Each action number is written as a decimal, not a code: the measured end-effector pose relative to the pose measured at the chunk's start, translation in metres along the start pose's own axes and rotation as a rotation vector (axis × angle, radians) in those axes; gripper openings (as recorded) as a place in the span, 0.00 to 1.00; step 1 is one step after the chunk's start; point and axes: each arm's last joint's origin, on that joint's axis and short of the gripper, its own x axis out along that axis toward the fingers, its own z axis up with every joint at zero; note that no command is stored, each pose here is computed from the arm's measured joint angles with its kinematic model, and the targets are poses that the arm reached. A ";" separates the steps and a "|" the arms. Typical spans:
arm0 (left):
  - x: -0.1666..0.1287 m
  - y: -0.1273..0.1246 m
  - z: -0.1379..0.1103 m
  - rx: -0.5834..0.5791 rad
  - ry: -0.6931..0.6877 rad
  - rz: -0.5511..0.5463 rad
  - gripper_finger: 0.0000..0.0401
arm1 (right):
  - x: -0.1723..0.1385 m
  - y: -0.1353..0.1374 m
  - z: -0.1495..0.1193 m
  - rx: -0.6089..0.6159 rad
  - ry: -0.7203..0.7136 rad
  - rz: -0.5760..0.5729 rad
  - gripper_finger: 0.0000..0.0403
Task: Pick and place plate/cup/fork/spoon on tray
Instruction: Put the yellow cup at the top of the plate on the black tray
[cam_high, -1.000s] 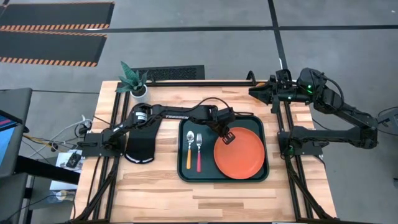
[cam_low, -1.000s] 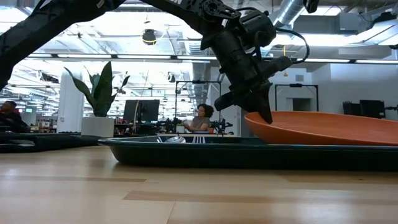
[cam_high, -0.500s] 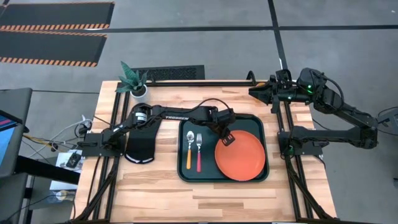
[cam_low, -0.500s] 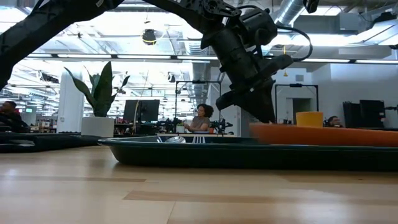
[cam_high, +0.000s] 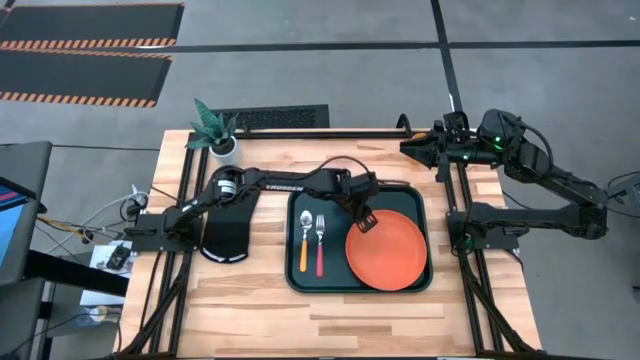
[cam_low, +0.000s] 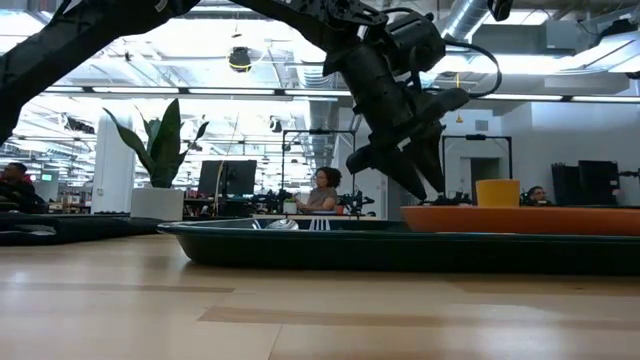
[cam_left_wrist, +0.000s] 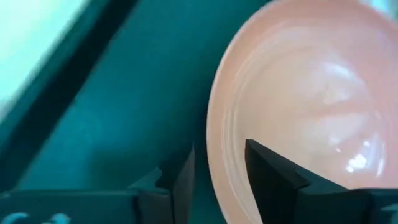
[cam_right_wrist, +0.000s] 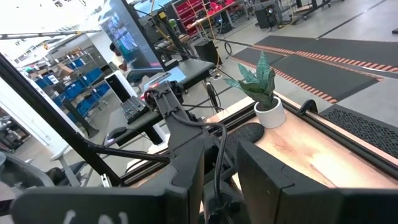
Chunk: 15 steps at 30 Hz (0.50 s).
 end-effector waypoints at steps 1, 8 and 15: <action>-0.004 0.002 0.005 -0.004 -0.007 -0.002 0.33 | 0.000 0.000 0.000 0.001 0.000 0.000 0.29; -0.050 0.028 0.053 -0.044 -0.169 0.046 0.46 | -0.001 -0.002 0.001 0.006 -0.009 -0.015 0.29; -0.086 0.068 0.086 -0.110 -0.334 0.138 0.51 | -0.007 -0.017 -0.007 0.085 -0.001 -0.304 0.29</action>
